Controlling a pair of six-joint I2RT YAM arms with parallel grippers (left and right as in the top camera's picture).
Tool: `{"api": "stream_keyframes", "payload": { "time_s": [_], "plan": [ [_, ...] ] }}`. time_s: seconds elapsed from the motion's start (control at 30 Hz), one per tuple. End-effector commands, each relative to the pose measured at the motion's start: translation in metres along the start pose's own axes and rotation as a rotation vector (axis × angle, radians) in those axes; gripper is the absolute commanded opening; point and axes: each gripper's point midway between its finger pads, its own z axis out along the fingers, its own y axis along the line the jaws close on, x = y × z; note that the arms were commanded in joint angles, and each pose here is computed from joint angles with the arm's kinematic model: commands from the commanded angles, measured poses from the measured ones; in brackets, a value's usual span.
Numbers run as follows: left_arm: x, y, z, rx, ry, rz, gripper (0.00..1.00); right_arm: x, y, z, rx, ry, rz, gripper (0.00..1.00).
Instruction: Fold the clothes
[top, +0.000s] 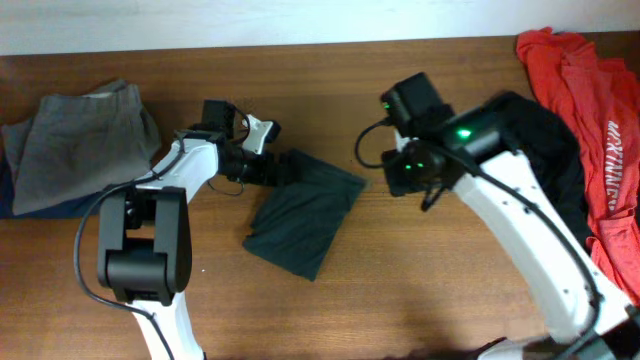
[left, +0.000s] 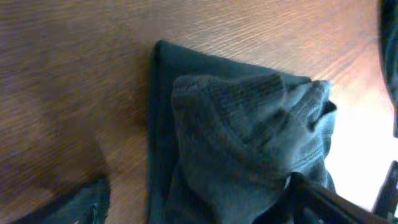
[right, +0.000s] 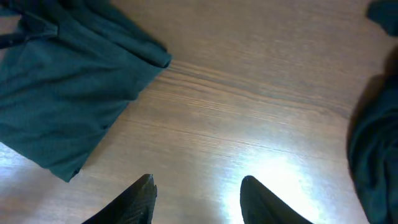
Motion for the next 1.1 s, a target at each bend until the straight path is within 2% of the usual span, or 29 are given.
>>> {"api": "stream_keyframes", "payload": {
  "time_s": [0.0, 0.07, 0.13, 0.2, 0.23, 0.3, 0.47, 0.57, 0.73, 0.97, 1.07],
  "plan": [
    [0.031, 0.008, 0.038, 0.036, 0.109, -0.037, 0.73, 0.001, -0.02, -0.022, 0.021, -0.054, 0.053, 0.49],
    [0.037, 0.01, 0.046, 0.038, 0.126, -0.043, 0.56, 0.005, -0.029, -0.027, 0.029, -0.053, 0.074, 0.49],
    [0.034, 0.011, 0.046, 0.037, 0.117, -0.034, 0.47, 0.009, -0.035, -0.03, 0.035, -0.045, 0.088, 0.49],
    [0.031, 0.012, 0.046, 0.031, 0.107, -0.025, 0.29, 0.012, -0.04, -0.03, 0.042, -0.035, 0.102, 0.49],
    [0.029, 0.016, 0.046, 0.012, 0.102, -0.021, 0.13, 0.014, -0.043, -0.03, 0.047, -0.027, 0.111, 0.49],
    [0.023, 0.021, 0.042, -0.006, 0.089, -0.02, 0.01, 0.015, -0.045, -0.03, 0.05, -0.022, 0.113, 0.49],
    [-0.003, 0.026, 0.012, -0.022, 0.035, -0.009, 0.01, 0.015, -0.046, -0.031, 0.057, -0.026, 0.113, 0.49],
    [-0.02, 0.029, -0.024, -0.086, -0.001, 0.005, 0.0, 0.016, -0.046, -0.031, 0.058, -0.021, 0.112, 0.49],
    [-0.041, 0.042, -0.127, -0.377, -0.124, 0.016, 0.01, 0.018, -0.046, -0.031, 0.058, -0.016, 0.112, 0.48],
    [-0.058, 0.026, -0.24, -0.583, -0.349, 0.049, 0.0, 0.019, -0.046, -0.032, 0.059, -0.01, 0.112, 0.49],
    [-0.058, 0.032, -0.285, -0.727, -0.424, 0.035, 0.0, 0.019, -0.046, -0.032, 0.059, -0.01, 0.112, 0.49]
  ]
}}
